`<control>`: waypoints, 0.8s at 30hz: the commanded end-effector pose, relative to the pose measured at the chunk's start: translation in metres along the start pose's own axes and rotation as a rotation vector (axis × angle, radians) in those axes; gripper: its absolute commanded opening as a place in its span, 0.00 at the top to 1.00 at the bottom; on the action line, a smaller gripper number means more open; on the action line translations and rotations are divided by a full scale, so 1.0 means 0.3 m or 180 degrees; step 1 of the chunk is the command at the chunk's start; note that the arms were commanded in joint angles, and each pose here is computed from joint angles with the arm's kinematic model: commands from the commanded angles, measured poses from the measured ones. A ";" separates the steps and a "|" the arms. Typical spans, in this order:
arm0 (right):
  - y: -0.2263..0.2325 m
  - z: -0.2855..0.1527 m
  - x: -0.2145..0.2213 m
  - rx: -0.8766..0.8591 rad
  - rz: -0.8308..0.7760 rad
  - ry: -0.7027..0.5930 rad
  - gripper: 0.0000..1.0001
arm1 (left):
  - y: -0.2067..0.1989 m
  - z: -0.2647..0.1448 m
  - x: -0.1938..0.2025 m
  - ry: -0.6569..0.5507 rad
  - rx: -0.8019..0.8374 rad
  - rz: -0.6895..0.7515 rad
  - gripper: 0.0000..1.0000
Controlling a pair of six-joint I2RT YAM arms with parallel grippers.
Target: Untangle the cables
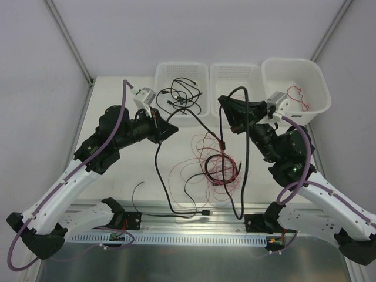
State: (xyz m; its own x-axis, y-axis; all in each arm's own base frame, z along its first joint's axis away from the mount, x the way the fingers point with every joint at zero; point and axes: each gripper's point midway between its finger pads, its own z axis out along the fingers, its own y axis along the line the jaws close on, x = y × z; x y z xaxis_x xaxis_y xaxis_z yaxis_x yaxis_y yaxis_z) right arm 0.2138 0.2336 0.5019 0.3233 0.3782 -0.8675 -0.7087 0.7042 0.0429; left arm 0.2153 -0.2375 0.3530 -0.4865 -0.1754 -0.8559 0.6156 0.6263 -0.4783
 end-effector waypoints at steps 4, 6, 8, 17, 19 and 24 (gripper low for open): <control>0.021 -0.019 0.151 -0.0090 -0.0018 0.0439 0.99 | -0.087 0.058 -0.012 0.0013 0.0537 -0.0111 1.00; -0.038 -0.019 0.204 0.0154 -0.0301 0.0569 0.99 | -0.108 0.048 -0.019 -0.0025 0.0640 -0.0085 1.00; -0.105 -0.017 0.303 0.0461 -0.0707 0.0871 0.99 | -0.123 0.029 -0.017 -0.0038 0.0713 -0.0061 1.00; -0.201 0.027 0.348 0.0908 -0.1070 0.1361 0.99 | -0.066 -0.040 -0.067 -0.0455 0.0355 0.0035 1.00; -0.148 0.032 0.399 0.0643 -0.0916 0.1607 0.99 | -0.033 -0.039 -0.100 -0.0588 0.0144 -0.0033 1.00; -0.060 0.071 0.432 0.0262 -0.0590 0.1909 0.99 | -0.013 0.020 -0.184 -0.0652 -0.0073 -0.0047 1.00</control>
State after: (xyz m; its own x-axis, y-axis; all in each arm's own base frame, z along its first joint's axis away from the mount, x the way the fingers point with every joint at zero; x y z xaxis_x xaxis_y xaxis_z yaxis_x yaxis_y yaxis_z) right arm 0.2914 0.2668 0.3893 0.0732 -0.1732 -0.9822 -0.5319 0.8263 -0.1854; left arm 0.2189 -0.2359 0.3689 -0.4237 -0.2613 -0.8673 0.6276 0.6057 -0.4891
